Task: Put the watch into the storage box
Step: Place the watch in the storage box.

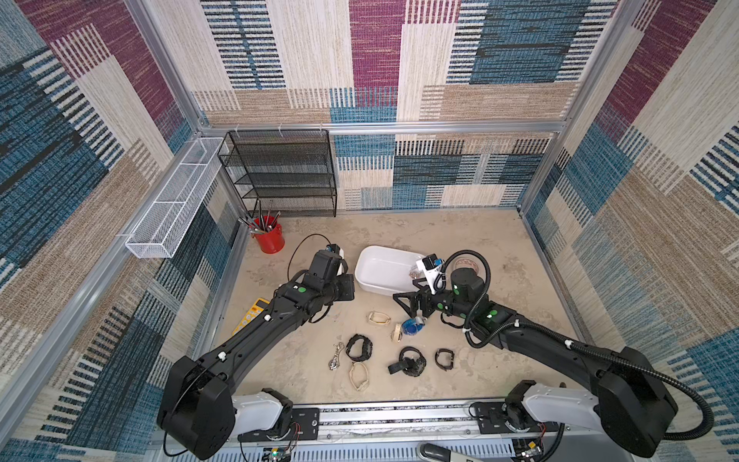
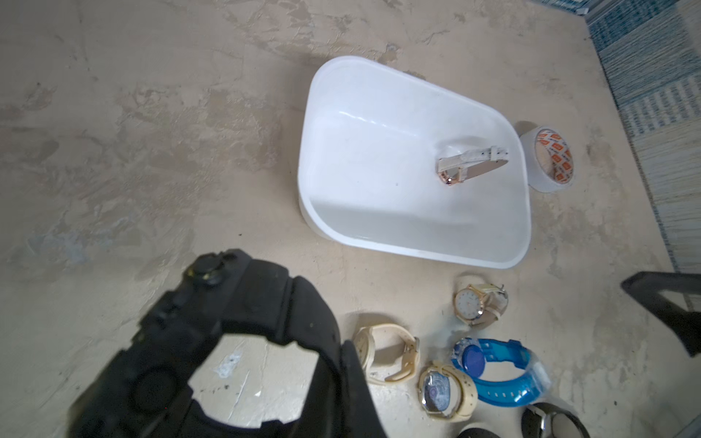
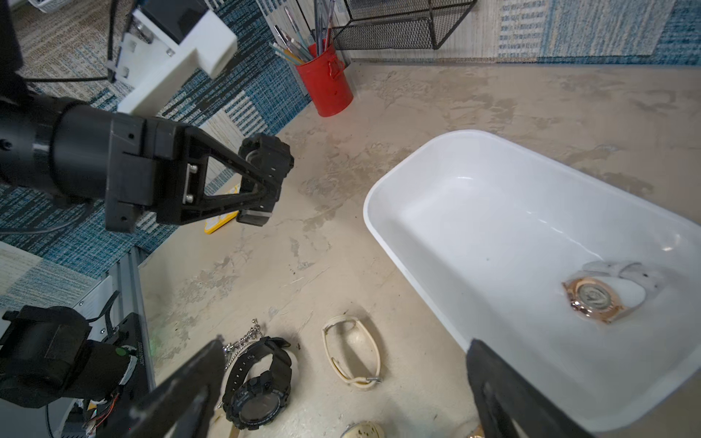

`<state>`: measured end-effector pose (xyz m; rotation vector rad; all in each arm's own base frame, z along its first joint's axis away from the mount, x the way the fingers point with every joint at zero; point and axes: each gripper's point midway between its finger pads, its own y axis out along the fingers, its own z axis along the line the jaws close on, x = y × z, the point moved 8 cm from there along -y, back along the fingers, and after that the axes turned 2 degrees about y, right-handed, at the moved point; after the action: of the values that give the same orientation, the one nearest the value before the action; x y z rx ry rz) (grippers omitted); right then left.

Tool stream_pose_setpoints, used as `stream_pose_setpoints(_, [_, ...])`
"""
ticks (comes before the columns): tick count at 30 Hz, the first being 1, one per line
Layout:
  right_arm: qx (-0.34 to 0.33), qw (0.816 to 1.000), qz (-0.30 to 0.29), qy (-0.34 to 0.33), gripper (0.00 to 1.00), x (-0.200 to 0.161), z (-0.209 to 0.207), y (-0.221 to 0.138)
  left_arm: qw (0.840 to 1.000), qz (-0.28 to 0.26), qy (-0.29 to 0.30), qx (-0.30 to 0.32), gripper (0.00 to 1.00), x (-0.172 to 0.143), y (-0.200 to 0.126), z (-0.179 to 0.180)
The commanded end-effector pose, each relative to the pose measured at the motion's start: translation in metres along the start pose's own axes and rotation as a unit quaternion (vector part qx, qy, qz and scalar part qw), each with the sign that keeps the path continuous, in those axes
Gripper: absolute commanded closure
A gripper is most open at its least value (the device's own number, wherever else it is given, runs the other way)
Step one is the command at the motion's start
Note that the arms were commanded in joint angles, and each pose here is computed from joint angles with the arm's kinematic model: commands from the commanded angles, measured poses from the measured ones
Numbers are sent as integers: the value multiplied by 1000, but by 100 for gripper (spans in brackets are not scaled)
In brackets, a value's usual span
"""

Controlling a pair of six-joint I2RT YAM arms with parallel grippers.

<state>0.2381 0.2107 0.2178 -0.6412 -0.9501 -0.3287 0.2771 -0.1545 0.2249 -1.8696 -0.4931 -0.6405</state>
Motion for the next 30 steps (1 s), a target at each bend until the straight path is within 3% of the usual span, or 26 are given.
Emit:
stream_pose_setpoints(1, [-14, 999, -25, 15, 0, 9, 0, -2, 999, -15, 10, -44, 100, 13, 3, -13])
stream_pose_setpoints(9, [-42, 998, -40, 37, 0, 7, -5, -8, 997, -9, 21, -76, 100, 31, 26, -35])
stream_pose_setpoints(19, [-73, 995, -56, 44, 0, 3, -8, -25, 996, -11, 55, -63, 100, 58, 50, -54])
stream_pose_setpoints(30, [-106, 990, -69, 66, 0, -1, -14, -34, 994, 23, 93, -54, 100, 68, 102, -77])
